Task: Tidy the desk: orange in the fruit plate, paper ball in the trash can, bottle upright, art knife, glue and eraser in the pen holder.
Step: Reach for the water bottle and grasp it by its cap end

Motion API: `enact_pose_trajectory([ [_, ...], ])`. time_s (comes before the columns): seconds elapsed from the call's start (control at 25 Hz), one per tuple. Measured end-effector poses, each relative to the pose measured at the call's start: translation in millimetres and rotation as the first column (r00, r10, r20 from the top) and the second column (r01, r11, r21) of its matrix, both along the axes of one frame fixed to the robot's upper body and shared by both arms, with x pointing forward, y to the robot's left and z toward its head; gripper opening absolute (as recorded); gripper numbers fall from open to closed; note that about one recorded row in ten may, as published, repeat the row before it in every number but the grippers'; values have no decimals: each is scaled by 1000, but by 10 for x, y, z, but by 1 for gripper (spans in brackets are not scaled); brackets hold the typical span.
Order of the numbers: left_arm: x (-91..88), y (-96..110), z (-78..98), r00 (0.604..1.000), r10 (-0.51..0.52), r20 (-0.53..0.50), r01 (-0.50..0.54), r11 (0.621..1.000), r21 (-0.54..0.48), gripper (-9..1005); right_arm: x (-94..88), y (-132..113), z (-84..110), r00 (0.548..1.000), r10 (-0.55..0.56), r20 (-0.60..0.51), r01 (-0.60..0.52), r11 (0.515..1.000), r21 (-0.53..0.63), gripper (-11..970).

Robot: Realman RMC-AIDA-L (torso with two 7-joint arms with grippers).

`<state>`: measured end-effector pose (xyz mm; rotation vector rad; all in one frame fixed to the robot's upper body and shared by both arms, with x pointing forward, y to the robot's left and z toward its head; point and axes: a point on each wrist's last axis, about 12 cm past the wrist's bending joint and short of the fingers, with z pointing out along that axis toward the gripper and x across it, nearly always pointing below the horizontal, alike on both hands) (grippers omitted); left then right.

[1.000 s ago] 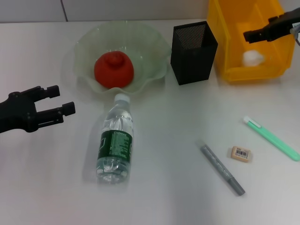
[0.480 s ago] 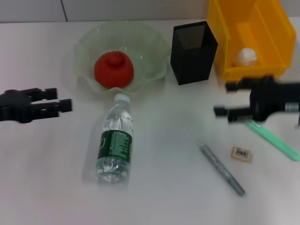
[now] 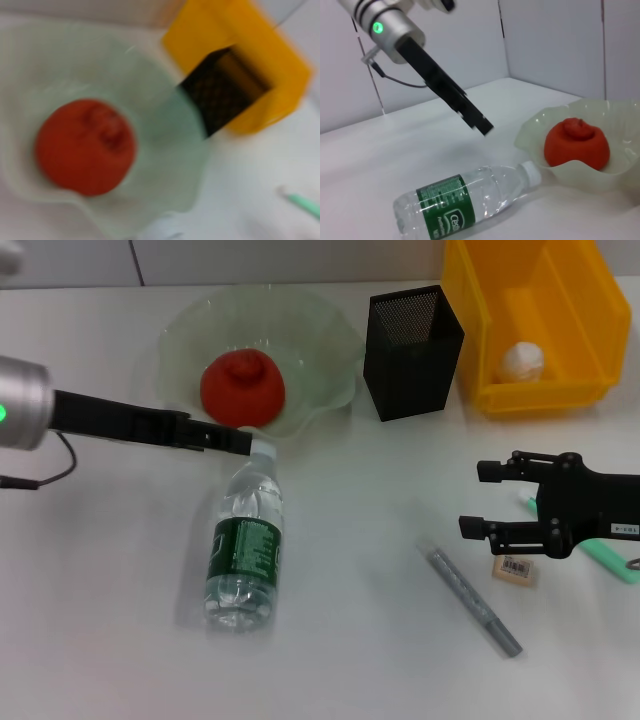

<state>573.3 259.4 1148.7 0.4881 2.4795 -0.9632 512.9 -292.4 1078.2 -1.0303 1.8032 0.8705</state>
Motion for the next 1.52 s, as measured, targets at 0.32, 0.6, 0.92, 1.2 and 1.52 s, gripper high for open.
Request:
enact_pose_trajectory([
  [0.32, 225, -240, -163, 989, 72, -129, -63, 996, 71, 821, -81, -87, -78, 999, -37, 39, 36, 999, 21, 795],
  [0.6, 305, -285, -193, 988, 106, -115, -97, 992, 83, 821, -120, -58, -136, 999, -23, 39, 22, 999, 34, 796],
  [0.92, 383, -326, -304, 985, 138, -106, -123, 984, 132, 820, -146, -94, -109, 999, -23, 45, 20, 998, 53, 796],
  [1.2, 383, -432, -339, 987, 124, -104, -105, 981, 166, 820, -157, -114, -95, 998, -29, 49, 26, 997, 67, 796],
  [1.52, 374, -640, -405, 994, 80, -78, -60, 972, 225, 820, -159, -125, -77, 998, -31, 55, 27, 996, 80, 796],
])
